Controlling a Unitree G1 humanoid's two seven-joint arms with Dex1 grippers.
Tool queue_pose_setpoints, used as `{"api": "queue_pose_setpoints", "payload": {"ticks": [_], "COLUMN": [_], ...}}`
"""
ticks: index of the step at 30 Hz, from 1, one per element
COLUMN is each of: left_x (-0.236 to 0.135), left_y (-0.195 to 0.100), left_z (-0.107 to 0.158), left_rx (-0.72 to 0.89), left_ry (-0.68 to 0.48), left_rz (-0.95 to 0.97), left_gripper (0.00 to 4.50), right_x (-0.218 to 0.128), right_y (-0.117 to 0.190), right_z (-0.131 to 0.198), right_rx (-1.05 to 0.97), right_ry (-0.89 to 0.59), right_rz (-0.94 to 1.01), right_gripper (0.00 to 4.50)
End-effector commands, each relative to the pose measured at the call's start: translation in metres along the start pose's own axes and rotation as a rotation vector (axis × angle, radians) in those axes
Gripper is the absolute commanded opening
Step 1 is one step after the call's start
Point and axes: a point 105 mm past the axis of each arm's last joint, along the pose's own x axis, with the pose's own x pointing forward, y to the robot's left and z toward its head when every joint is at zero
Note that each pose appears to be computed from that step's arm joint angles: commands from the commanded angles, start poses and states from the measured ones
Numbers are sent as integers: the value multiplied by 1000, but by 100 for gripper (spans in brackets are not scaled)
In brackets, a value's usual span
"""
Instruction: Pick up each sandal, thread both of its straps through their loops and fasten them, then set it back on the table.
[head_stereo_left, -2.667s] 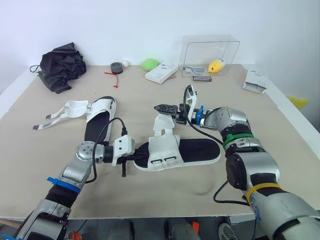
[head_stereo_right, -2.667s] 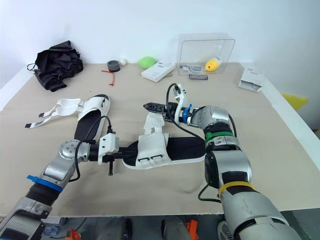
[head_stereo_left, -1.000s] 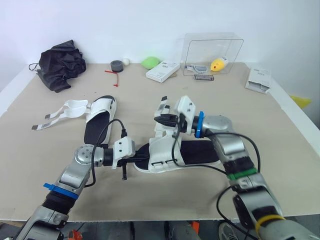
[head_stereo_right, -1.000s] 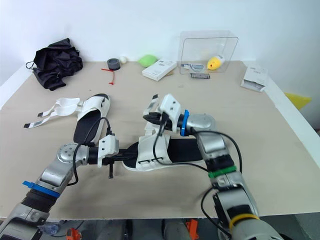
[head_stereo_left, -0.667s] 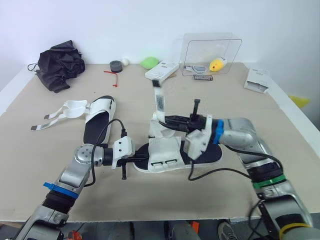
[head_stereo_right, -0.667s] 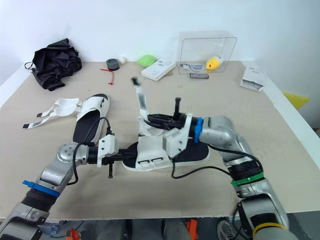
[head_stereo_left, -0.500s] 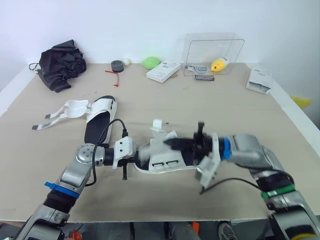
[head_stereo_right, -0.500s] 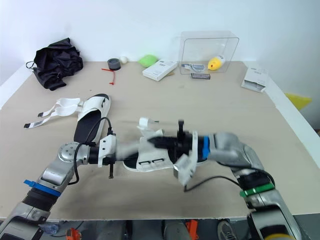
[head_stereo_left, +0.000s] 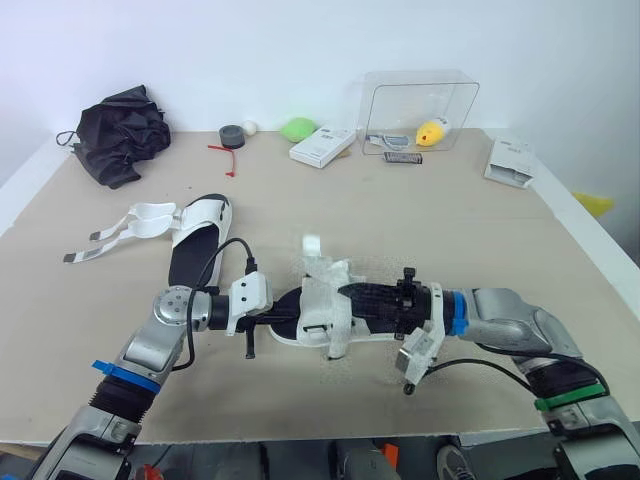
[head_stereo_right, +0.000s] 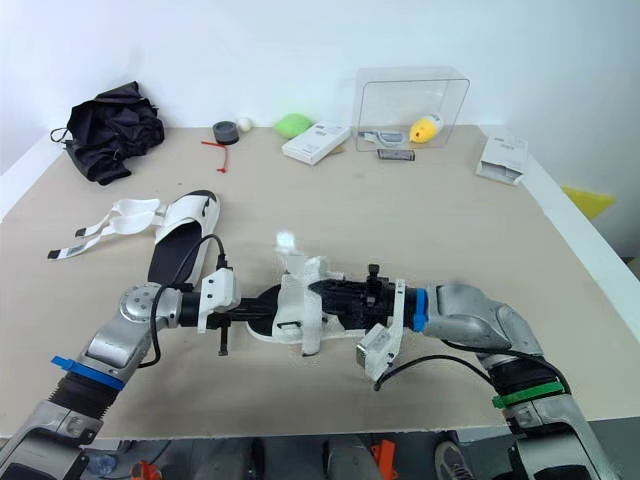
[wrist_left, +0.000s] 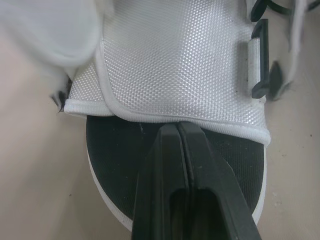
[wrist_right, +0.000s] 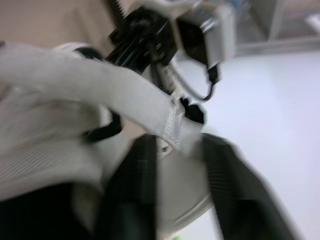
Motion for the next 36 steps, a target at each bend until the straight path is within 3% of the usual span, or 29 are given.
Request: {"api": "queue_pose_setpoints", "payload": {"ticks": [1,2,7,10,13,16,20,24,30,36], "left_x": [8,8,9,9,9,10,10,11,11,11], "left_y": [-24,-24,-23,-23,-23,-23,-23,-23,-24,-24], "left_z": [-35,-35,-35,-35,-35,-37,-37,-37,-36,-37], "left_rx": [-93,-93,-94,-96,-98,-99,-99,-99,-100,-101], "left_ry": [110,109,107,106,106,107,104,102,102,104], "left_rz": [-82,-82,-79,-78,-78,-78,-79,-81,-81,-85], "left_gripper": [0,0,0,0,0,0,0,0,0,0], "right_x": [-1,-2,-21,-36,-60,-78,-78,-66,-37,-19], "right_y": [-6,-3,3,-2,-14,-24,-39,-47,-2,15], "right_z": [11,13,12,-7,-35,-34,3,37,46,32], "right_rx": [-19,-20,-9,71,382,742,1330,1672,1824,1828], "right_ry": [-42,-49,-25,85,266,319,233,131,290,395], "right_rz": [12,28,99,125,142,144,178,240,212,90], "right_gripper": [365,412,412,412,412,412,412,412,412,412]}}
